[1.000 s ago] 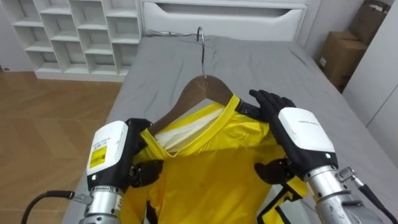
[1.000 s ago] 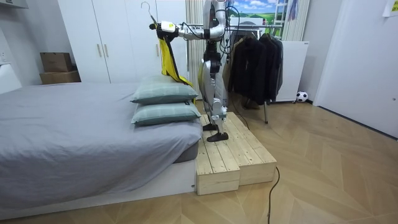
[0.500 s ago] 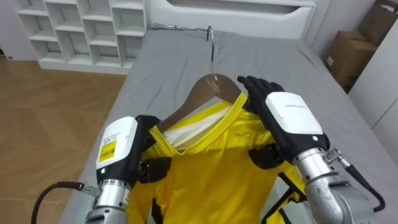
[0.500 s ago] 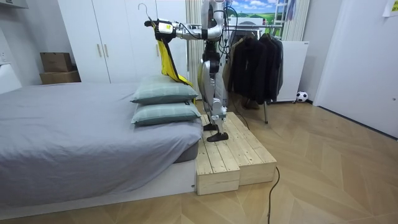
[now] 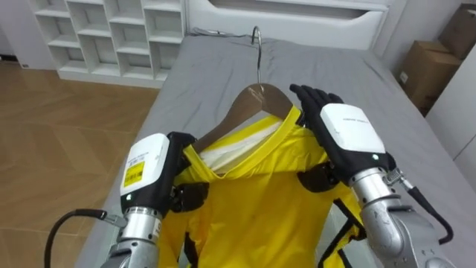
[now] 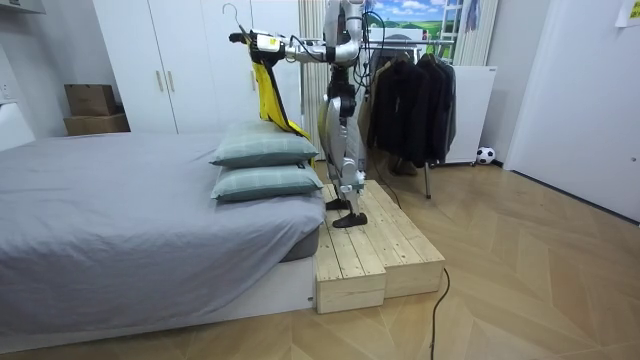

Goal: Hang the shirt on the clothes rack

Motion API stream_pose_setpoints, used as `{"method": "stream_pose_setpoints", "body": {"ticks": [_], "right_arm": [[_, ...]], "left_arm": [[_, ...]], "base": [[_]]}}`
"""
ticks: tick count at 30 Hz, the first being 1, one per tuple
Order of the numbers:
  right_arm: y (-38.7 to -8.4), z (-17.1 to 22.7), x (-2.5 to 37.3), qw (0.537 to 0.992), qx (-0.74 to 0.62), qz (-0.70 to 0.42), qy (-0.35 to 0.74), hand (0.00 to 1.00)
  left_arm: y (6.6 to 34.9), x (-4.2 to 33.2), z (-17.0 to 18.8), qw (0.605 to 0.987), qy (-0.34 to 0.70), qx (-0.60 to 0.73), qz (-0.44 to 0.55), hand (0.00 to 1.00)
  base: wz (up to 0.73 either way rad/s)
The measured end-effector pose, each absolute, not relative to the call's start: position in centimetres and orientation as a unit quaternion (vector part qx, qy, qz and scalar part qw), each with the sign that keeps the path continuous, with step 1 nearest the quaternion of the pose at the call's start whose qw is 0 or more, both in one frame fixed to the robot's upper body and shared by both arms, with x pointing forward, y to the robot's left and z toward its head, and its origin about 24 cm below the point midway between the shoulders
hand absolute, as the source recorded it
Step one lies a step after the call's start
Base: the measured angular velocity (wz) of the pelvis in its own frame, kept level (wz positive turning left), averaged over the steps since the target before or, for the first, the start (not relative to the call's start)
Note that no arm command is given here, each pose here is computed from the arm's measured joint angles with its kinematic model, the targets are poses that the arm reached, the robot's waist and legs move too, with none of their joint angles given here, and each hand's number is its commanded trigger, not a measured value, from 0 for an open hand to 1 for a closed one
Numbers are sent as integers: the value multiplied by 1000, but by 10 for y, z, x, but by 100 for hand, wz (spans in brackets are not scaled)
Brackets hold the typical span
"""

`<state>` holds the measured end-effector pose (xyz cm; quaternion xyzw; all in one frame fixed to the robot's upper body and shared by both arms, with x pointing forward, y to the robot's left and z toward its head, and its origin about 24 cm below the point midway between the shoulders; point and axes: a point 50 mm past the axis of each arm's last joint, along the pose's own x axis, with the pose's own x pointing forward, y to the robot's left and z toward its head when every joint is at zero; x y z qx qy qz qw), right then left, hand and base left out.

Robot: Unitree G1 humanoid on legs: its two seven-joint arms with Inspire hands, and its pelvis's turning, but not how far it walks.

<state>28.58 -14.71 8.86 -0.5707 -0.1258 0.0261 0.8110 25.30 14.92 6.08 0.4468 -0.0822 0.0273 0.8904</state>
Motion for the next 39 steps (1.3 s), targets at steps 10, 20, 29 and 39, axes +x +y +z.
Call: {"method": "stream_pose_setpoints", "body": {"ticks": [10, 20, 29, 39], "right_arm": [[-155, 70, 289, 822, -555, -1, -127, 0], [-160, 61, 292, 841, -530, -8, -109, 0], [-168, 52, 295, 836, -543, 10, -78, 0], [-168, 53, 299, 834, -546, 25, -71, 0]], "left_arm": [[153, 253, 68, 874, -99, 474, 32, 100], [152, 251, 80, 845, -131, 517, 45, 100], [153, 251, 81, 830, -135, 539, 47, 100], [155, 252, 82, 830, -129, 540, 46, 100]], "base": [[1], [0], [2], [-1]]}}
